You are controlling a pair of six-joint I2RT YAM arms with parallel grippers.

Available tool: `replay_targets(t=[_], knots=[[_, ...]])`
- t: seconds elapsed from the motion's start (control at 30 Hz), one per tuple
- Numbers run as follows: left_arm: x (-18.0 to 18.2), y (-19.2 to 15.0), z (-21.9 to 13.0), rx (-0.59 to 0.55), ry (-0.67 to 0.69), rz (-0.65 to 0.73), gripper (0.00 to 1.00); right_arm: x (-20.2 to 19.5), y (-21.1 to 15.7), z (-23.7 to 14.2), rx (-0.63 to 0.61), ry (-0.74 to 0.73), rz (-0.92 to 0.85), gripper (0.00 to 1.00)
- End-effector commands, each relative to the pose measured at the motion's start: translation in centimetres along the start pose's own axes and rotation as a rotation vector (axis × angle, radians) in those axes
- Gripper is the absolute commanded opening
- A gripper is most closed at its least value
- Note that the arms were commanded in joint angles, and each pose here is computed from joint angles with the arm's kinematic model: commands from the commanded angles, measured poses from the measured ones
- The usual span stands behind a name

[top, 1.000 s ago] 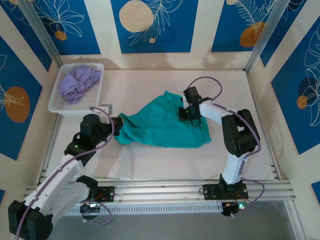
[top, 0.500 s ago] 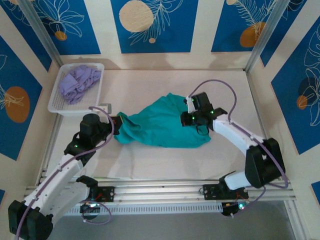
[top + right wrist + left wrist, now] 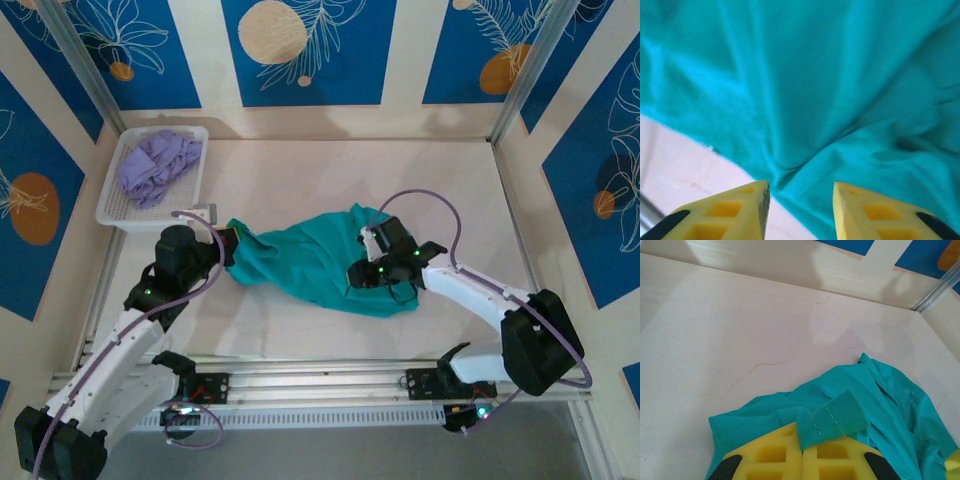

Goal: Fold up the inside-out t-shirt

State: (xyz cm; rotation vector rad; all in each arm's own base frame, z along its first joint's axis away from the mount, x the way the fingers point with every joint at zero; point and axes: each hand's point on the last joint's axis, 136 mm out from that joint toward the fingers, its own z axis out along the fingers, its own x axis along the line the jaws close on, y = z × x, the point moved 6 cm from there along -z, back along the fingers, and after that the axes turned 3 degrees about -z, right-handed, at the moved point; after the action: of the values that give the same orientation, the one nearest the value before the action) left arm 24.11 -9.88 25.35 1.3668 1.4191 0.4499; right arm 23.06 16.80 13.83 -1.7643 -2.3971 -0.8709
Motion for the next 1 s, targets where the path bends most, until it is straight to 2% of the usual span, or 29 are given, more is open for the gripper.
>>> replay_targets(t=[0.0, 0.17, 0.33, 0.47, 0.67, 0.9, 0.97], knots=[[-0.1, 1.2, -0.5, -0.034, 0.005, 0.011, 0.00, -1.8, 1.7, -1.0, -0.050, -0.058, 0.079, 0.42], [0.0, 1.1, -0.3, -0.028, 0.006, 0.010, 0.00, -2.2, 1.5, 0.2, -0.001, -0.071, 0.047, 0.46], [-0.1, 1.0, -0.2, -0.024, -0.005, 0.007, 0.00, -2.2, 1.9, 1.5, 0.052, -0.191, -0.019, 0.48], [-0.2, 1.0, -0.1, -0.019, -0.011, 0.007, 0.00, -2.7, 2.5, 2.4, 0.080, -0.230, -0.019, 0.48], [-0.2, 1.0, -0.1, -0.019, -0.014, 0.008, 0.00, -2.1, 3.4, 3.1, 0.087, -0.126, -0.023, 0.44], [-0.1, 1.0, -0.1, -0.021, -0.006, 0.006, 0.00, -2.0, 3.8, 1.6, 0.057, -0.117, -0.030, 0.11], [-0.2, 1.2, -0.2, -0.027, -0.002, 0.005, 0.00, -2.2, 4.0, 0.4, 0.024, -0.116, -0.016, 0.04]])
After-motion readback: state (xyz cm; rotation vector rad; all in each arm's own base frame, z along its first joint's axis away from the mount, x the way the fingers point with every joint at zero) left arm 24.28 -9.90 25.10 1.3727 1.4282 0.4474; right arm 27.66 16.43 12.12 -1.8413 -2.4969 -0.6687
